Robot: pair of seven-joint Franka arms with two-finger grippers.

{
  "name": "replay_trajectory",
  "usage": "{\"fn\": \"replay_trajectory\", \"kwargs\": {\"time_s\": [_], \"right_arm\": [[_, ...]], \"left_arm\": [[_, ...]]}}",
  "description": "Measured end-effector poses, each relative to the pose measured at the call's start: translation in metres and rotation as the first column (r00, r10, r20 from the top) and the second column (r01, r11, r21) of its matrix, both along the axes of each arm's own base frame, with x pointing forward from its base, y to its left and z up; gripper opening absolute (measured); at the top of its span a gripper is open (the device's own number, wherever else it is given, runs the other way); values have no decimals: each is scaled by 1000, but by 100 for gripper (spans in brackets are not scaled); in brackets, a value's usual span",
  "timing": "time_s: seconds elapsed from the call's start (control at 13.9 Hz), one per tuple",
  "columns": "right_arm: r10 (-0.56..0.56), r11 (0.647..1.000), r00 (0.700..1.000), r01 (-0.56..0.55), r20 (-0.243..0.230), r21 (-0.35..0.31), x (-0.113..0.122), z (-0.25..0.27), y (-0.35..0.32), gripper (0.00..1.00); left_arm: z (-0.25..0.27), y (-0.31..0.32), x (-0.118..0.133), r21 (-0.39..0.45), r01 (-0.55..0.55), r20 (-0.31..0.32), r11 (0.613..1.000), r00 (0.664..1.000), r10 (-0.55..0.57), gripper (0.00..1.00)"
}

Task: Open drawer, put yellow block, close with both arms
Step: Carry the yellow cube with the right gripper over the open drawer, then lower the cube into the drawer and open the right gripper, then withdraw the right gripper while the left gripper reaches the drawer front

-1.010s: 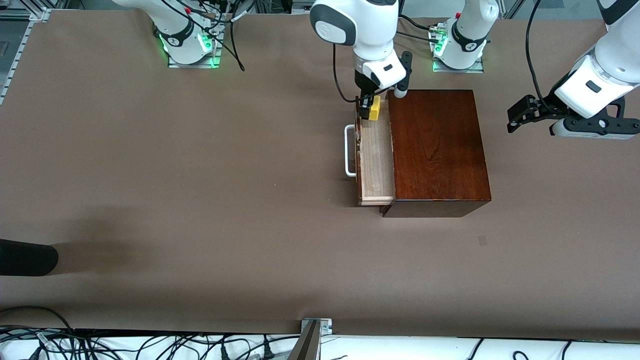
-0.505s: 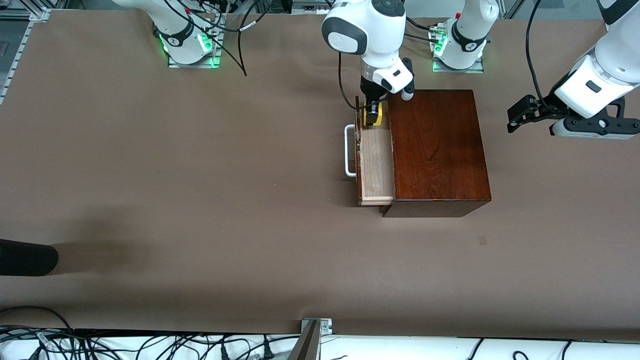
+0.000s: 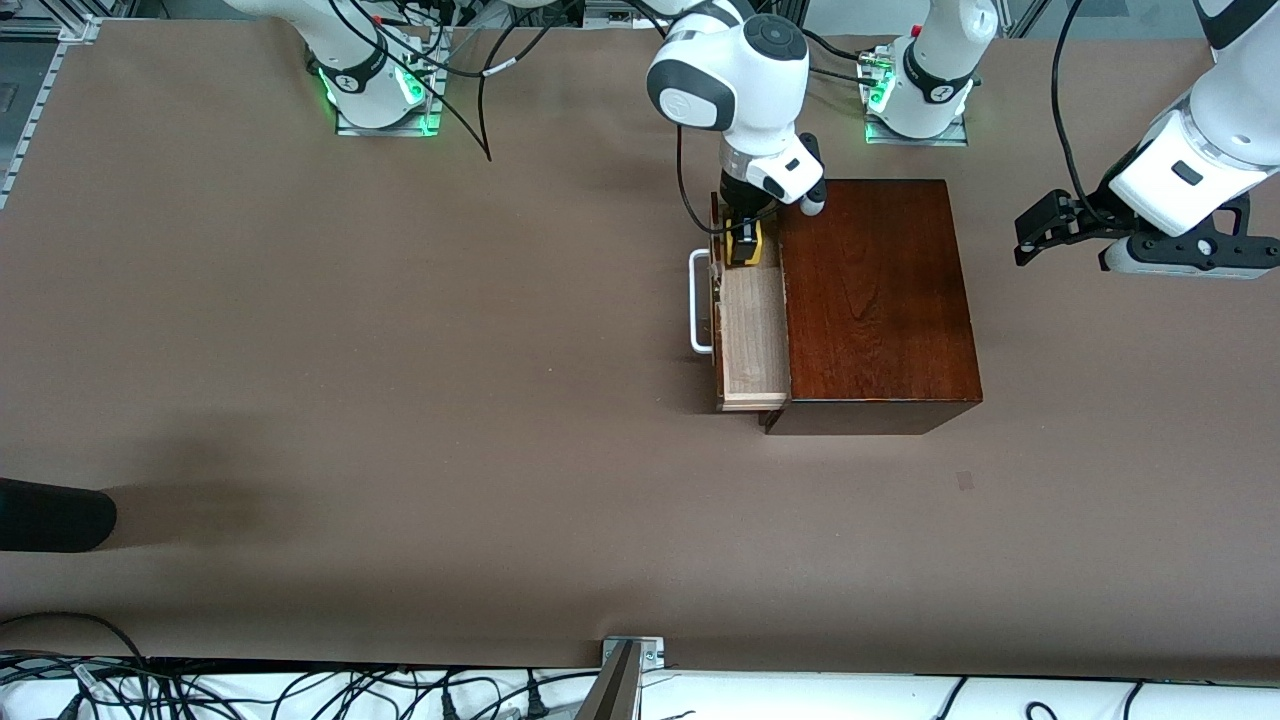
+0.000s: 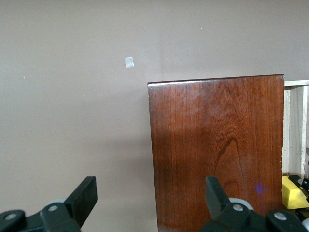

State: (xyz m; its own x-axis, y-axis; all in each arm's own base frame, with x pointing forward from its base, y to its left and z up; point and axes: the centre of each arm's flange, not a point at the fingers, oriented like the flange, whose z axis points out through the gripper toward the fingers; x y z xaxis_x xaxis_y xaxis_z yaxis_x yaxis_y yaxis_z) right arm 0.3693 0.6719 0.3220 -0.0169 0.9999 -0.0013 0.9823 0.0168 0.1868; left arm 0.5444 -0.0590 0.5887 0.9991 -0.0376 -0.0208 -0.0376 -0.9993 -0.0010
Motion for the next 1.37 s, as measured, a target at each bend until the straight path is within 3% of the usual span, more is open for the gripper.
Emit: {"fn": "replay_trajectory", "kwargs": {"time_s": [0.5,0.58,0.87,0.94,1.23,1.37], "right_arm": [[0,1000,1000,0,8,2,8,-14,-1,56],[4,1000,1000,-4,14,5,12,-13,-2,60],[5,1000,999,-6,41,16,26,-6,-6,97],[3,1000,999,-4,48,25,28,0,-6,100],[-65,992,993,55,94,112,44,83,-14,100],[-171,972,984,160,49,172,68,143,-45,100]], "left_arm": [[0,0,0,0,0,0,1000,1000,0,100],[0,0,0,0,0,0,1000,1000,0,100],[0,0,0,0,0,0,1000,1000,0,100],[0,0,0,0,0,1,1000,1000,0,100],[0,-2,-1,1,4,-5,1000,1000,-4,100],[1,-6,-6,5,12,-44,1000,999,-12,100]]}}
